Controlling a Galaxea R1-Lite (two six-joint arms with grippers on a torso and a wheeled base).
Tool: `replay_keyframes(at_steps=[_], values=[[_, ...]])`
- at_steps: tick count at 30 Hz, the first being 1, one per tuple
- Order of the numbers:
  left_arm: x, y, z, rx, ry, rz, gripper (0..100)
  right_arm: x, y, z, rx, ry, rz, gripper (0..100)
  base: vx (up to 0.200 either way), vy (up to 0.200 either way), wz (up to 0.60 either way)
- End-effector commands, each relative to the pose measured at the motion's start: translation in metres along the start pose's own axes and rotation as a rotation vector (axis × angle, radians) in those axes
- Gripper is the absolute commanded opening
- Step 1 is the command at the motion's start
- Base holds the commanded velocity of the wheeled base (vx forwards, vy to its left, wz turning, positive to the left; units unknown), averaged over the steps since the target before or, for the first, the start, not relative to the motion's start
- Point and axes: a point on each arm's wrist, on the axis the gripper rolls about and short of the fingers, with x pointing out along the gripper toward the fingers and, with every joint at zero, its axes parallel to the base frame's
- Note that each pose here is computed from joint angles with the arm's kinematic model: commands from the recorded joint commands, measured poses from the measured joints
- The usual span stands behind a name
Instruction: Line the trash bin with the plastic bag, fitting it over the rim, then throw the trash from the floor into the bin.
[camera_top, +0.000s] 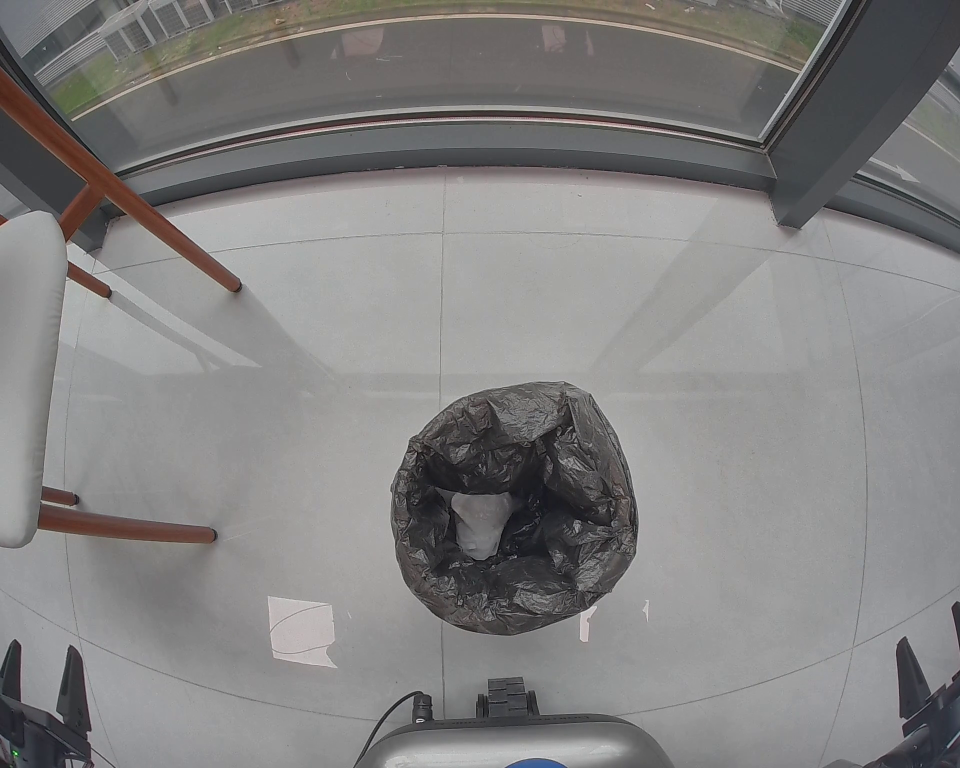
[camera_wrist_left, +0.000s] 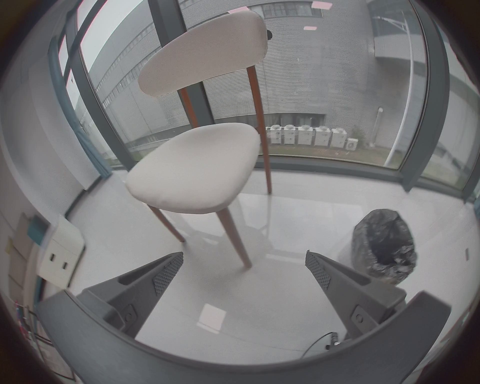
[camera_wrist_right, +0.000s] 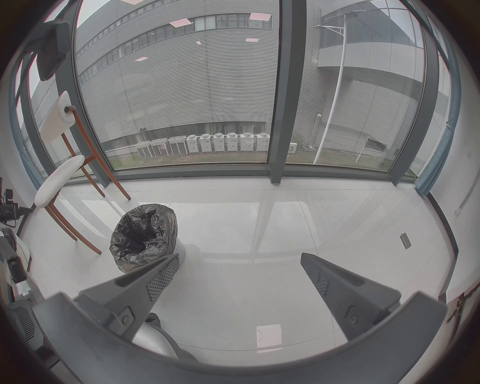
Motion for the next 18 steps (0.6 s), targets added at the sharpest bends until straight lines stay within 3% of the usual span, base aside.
replay_keyframes(at_steps=[1,9,13,16,18], values=[[0.0006,-0.0062,-0.0044,-0.042,-0.021,-0.202,100,-0.0008,-0.0003,-0.0047,-0.002,-0.018,0.013,100,0.0,0.0,0.0],[-0.0002,-0.0091,-0.0048,0.072,-0.028,-0.336,100,-0.0009,-0.0008,-0.0043,0.002,-0.02,-0.008,100,0.0,0.0,0.0],[-0.0007,-0.0085,-0.0053,0.083,-0.023,-0.311,100,-0.0008,-0.0009,-0.0046,0.001,-0.02,-0.01,100,0.0,0.0,0.0],[-0.0007,-0.0061,-0.0067,0.074,0.002,-0.211,100,-0.0008,-0.0008,-0.0046,-0.001,-0.02,-0.004,100,0.0,0.0,0.0],[-0.0009,-0.006,-0.0063,0.065,0.004,-0.205,100,-0.0008,-0.0008,-0.0046,-0.004,-0.02,-0.004,100,0.0,0.0,0.0]])
